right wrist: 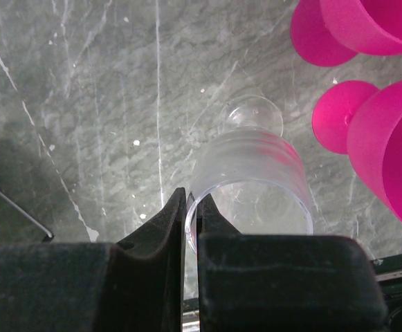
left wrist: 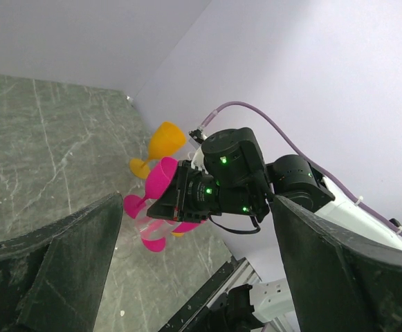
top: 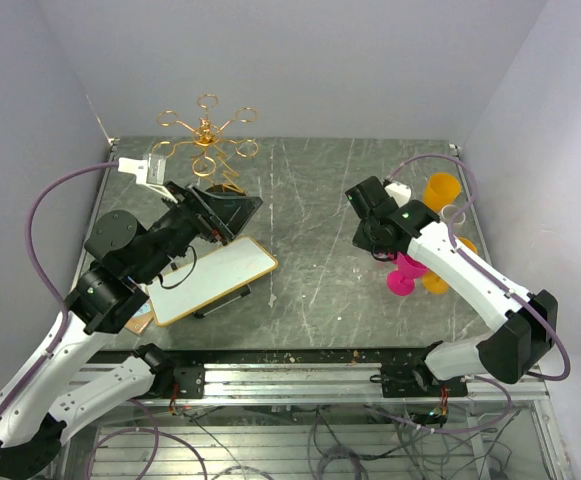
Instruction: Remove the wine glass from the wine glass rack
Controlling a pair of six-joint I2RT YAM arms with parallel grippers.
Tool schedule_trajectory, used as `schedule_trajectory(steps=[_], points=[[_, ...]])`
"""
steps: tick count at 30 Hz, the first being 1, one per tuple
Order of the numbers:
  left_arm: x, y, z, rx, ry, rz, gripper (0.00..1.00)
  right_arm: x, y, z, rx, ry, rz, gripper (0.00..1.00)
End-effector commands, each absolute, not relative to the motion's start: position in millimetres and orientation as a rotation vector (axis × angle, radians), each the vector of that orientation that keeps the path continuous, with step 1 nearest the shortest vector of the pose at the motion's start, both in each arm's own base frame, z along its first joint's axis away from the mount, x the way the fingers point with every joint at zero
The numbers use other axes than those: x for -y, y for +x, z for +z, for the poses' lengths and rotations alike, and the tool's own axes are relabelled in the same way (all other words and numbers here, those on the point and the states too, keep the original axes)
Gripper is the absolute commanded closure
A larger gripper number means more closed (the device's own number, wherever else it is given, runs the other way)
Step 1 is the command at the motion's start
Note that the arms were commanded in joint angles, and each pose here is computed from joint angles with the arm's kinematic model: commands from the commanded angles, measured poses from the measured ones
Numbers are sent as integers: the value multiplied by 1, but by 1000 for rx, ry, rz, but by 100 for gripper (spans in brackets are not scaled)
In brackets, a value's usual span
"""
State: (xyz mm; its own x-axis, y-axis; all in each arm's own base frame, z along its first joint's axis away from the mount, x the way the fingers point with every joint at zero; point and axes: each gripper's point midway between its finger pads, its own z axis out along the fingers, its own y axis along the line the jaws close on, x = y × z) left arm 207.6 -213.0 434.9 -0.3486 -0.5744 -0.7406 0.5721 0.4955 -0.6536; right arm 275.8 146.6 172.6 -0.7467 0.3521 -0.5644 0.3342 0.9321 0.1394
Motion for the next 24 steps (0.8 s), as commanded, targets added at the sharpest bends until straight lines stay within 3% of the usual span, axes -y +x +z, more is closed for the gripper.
schedule_trajectory(steps=[1,9,15,24], points=[[211,207,443,-1501,6,-1170,1,-148,290,185,-2380,526,60,100],[203,201,448,-1481,-15,-1174,1,-145,288,173,-2417,547,2,98],[199,200,449,-1492,-19,-1153,1,-145,292,181,-2390,530,13,74],[194,202,445,-1523,-44,-1121,1,-141,291,213,-2337,533,54,28]])
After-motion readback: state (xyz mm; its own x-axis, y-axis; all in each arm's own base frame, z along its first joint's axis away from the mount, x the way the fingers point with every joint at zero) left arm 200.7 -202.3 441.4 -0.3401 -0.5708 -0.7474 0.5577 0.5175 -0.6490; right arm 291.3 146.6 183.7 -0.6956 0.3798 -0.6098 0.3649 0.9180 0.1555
